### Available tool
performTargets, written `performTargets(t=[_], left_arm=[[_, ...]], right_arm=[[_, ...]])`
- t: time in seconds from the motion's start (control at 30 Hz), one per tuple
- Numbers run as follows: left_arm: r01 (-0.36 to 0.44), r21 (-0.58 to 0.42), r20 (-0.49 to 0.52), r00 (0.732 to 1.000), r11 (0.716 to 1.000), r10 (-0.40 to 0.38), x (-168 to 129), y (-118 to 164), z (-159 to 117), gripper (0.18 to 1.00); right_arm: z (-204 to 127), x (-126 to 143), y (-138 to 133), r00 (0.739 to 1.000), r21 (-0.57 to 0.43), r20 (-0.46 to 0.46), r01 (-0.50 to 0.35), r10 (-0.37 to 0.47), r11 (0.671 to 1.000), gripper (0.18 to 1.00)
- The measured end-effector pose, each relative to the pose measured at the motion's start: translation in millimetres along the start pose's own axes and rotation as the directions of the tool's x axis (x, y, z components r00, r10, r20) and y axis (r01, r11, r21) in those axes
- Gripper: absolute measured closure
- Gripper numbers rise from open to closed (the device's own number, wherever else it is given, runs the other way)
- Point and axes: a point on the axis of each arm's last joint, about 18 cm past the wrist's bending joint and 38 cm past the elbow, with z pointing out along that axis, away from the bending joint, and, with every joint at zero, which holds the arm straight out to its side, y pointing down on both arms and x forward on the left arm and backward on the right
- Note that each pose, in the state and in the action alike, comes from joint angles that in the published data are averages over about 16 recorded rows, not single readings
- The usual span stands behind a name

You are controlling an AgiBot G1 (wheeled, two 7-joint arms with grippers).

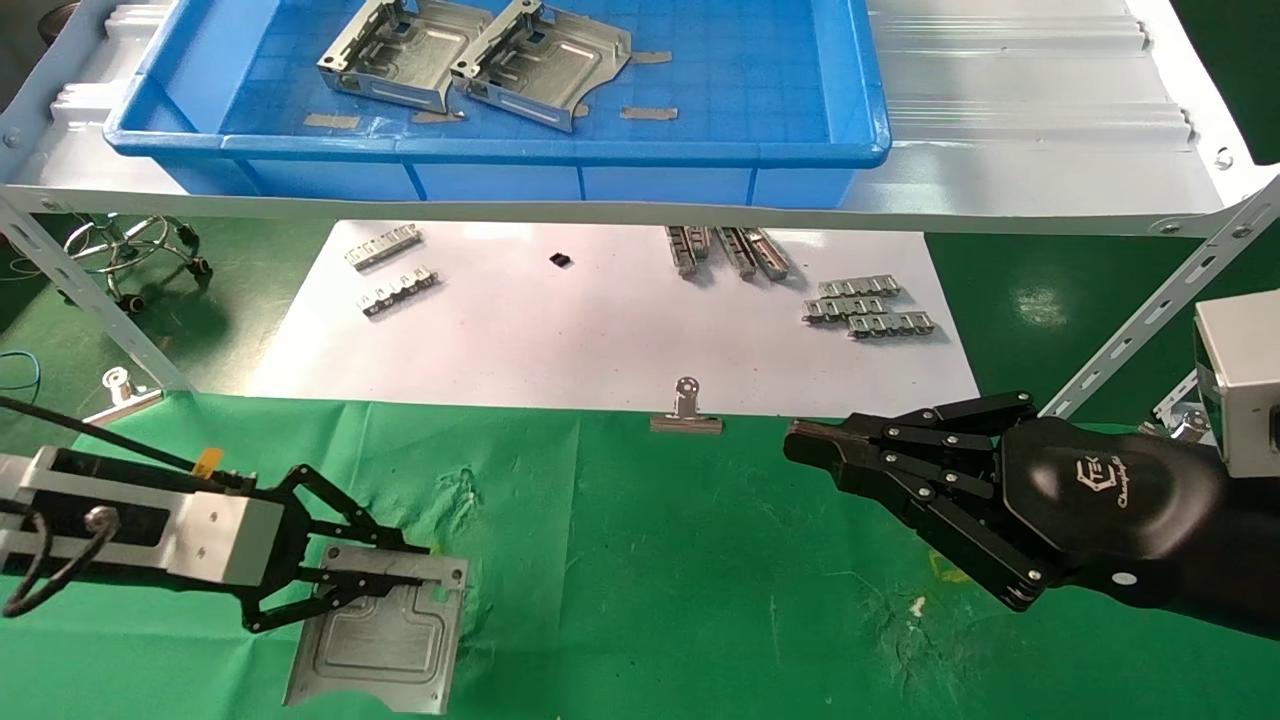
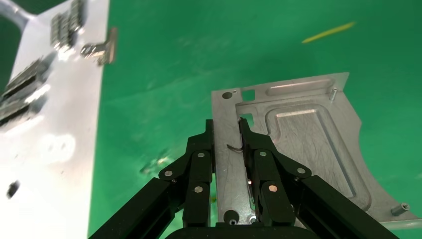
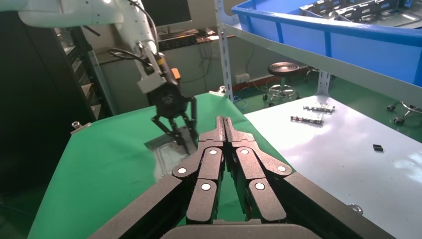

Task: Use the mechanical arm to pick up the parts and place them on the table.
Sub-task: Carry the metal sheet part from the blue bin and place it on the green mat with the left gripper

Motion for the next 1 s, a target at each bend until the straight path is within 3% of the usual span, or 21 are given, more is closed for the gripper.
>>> performTargets(t=[1.0], left_arm=[[-0.058, -0.124, 0.068, 0.995, 0.991, 0.067, -12, 39, 34, 0.917]], right_arm=[[0, 0, 0, 1.0, 0.0, 0.0, 0.0, 0.0, 1.0, 0.987]])
